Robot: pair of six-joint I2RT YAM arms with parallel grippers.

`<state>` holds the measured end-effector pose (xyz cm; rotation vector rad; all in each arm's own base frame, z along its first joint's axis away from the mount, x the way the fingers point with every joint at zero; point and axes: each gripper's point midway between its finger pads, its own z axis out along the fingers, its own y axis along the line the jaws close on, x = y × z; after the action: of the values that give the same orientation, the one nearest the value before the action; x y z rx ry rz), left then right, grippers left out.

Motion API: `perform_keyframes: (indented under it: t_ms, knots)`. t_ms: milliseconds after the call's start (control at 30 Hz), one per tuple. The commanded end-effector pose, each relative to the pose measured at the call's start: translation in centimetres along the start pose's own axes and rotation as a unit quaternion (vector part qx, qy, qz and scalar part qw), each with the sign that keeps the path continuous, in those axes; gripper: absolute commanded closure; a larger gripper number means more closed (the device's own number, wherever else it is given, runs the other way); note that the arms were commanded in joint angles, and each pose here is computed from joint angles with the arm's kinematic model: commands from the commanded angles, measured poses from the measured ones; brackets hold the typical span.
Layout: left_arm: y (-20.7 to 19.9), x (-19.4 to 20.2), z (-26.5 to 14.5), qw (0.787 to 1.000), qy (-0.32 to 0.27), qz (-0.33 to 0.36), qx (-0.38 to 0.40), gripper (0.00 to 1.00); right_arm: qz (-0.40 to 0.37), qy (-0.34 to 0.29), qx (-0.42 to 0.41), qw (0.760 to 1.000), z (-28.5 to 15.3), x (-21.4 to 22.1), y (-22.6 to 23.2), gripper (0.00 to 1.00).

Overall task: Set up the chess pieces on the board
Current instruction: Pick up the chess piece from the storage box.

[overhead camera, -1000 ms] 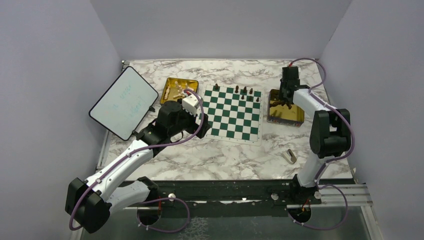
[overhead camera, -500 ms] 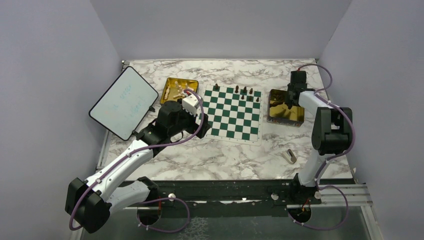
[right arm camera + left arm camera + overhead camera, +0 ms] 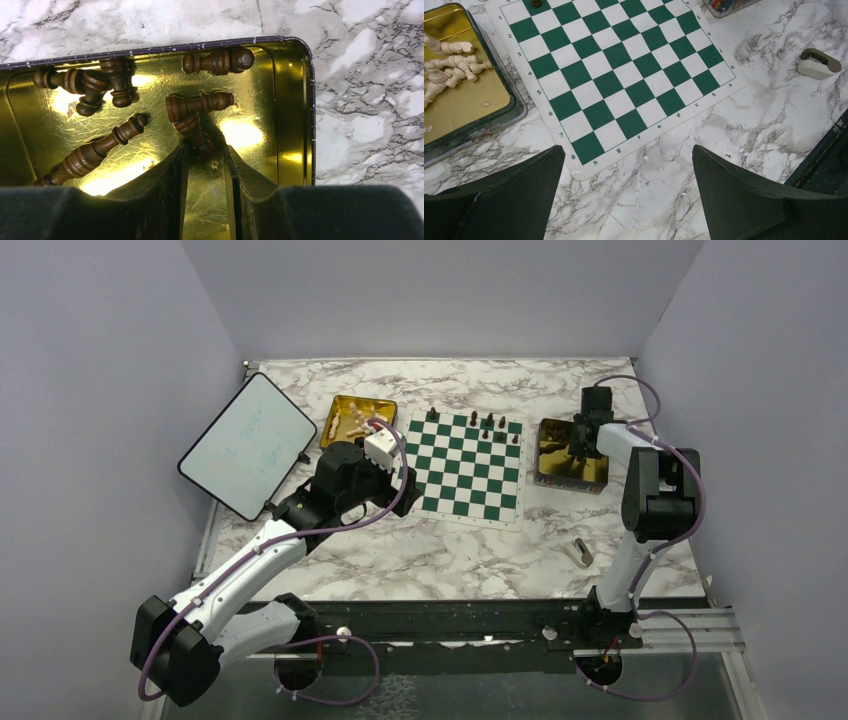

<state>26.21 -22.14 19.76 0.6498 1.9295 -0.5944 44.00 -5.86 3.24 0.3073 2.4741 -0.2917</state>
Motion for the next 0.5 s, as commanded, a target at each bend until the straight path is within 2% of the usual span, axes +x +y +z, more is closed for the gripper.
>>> perform_keyframes:
  t_ms: [0,267,467]
  knots:
    - [-0.06,-0.40,0.02,1.000,-0.009,0.003,0.002,0.01,-0.006,0.003,-0.017,1.000,0.79,-0.08,0.32,0.64]
    - [-0.06,-0.29,0.08,1.000,-0.008,0.003,0.002,0.01,-0.014,0.013,-0.021,1.000,1.26,0.48,0.23,0.65]
    - [0.02,-0.34,0.03,1.000,-0.009,0.004,0.000,0.01,-0.014,0.013,-0.032,0.999,0.77,0.38,0.50,0.76]
